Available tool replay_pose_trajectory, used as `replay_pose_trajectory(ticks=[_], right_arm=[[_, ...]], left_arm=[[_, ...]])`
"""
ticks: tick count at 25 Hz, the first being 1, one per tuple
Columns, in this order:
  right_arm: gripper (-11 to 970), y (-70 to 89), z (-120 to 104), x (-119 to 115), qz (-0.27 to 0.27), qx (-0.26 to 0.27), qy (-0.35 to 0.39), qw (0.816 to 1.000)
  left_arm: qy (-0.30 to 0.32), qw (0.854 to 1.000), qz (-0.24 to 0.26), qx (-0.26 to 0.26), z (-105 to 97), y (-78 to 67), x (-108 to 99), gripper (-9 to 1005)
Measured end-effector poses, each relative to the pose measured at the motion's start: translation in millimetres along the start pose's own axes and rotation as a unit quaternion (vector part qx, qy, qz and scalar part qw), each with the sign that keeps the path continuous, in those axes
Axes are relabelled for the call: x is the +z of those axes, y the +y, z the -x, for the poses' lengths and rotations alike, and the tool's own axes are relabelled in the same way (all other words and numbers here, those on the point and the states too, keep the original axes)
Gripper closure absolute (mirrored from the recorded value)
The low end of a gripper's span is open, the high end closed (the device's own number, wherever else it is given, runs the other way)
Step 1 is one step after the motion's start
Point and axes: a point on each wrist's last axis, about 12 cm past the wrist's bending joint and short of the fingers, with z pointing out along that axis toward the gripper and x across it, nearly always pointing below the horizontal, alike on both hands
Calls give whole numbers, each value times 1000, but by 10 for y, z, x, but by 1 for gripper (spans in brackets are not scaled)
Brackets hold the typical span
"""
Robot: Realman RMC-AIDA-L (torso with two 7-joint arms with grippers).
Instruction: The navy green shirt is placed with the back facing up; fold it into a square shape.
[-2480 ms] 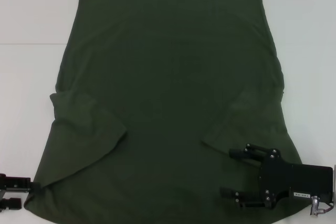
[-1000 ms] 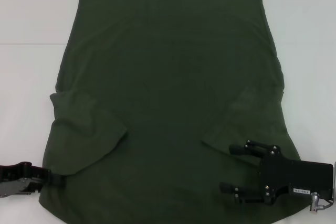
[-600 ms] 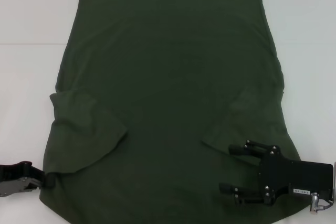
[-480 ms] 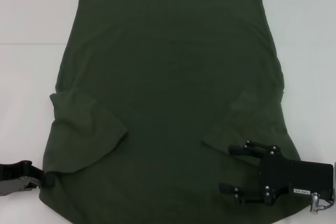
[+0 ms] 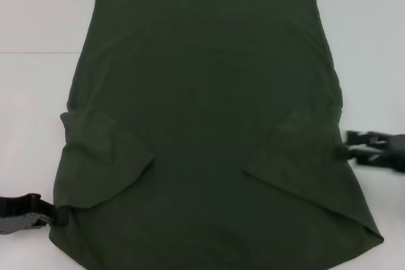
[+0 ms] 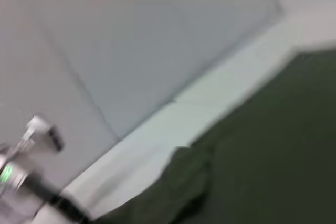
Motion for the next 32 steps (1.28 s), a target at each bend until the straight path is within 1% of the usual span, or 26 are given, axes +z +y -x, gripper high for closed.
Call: replay_pose_trajectory(ticks=[2,4,7,8,10,13,15,17,19,24,30,32], right_arm=[[44,-65,130,-227,-20,78,15,997],[45,-112,225,-409,-37,148,34,988],[46,-190,292,-590,-85,258,66,960],[47,-200,305,-619,-96,283,80,951],[48,-199,348,-653,-107,313,104,938],[49,-187,421,-629,-125,330,149,924],[57,-196,454,-576,-145,333,179,914],[71,-203,460,-510,-154,334,198,909],[85,-201,445,-429,-155,334,213,905],[85,-226,353,-280,-168,329,239,898],[84,-254,194,-193,-172,330,258,892],[84,-255,171,-180,-173,329,259,892]], left_arm=[[0,1000,1,8,8,4,-14,965],[-1,1000,4,16,16,9,-29,965],[-2,1000,7,25,28,17,-58,965],[-3,1000,8,27,33,19,-68,964],[-4,999,10,33,44,23,-90,964],[-6,999,14,41,59,31,-121,964],[-7,999,13,46,64,32,-127,964],[-8,999,13,47,64,32,-127,964],[-8,999,11,48,64,30,-125,965],[-8,999,10,49,63,29,-122,965],[-8,999,7,48,60,25,-117,965],[-9,999,7,48,61,23,-110,965]])
